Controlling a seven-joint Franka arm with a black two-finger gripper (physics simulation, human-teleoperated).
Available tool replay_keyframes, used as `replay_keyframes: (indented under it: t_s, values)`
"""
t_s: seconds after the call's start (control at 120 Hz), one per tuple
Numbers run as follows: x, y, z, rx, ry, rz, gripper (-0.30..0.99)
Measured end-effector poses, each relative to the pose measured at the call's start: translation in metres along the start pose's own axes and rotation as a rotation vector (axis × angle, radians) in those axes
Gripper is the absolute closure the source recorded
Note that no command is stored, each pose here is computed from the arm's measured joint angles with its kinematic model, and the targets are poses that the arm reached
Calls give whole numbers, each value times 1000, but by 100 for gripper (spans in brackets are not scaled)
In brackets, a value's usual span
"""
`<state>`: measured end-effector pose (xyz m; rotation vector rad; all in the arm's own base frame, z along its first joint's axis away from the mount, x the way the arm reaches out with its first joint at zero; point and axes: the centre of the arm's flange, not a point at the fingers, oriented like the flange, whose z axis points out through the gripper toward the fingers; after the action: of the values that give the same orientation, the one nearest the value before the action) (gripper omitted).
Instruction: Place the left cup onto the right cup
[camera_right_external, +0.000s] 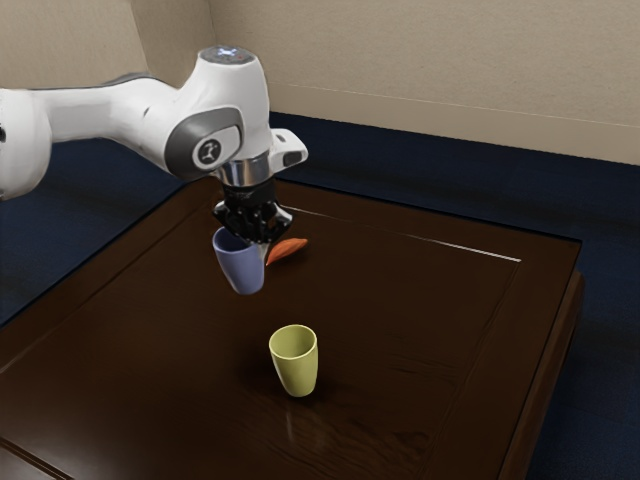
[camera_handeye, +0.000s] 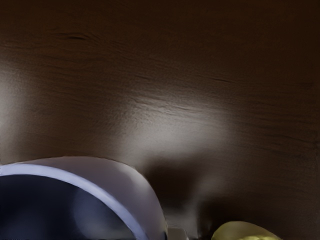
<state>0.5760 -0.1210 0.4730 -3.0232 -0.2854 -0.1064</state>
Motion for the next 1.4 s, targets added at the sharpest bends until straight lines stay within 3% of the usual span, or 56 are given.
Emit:
replay_keyframes:
  t_s: [0.108, 0.325, 0.575, 1.2, 1.4]
  values:
    - [-11, 38, -5, 21, -32, 23, 78]
    - [-41, 75, -4, 51, -90, -12, 78]
    - [-44, 83, 20, 65, -142, -111, 78]
    - [-14, 88, 62, 27, -137, -237, 78]
    - [-22, 87, 43, 7, -103, -263, 36]
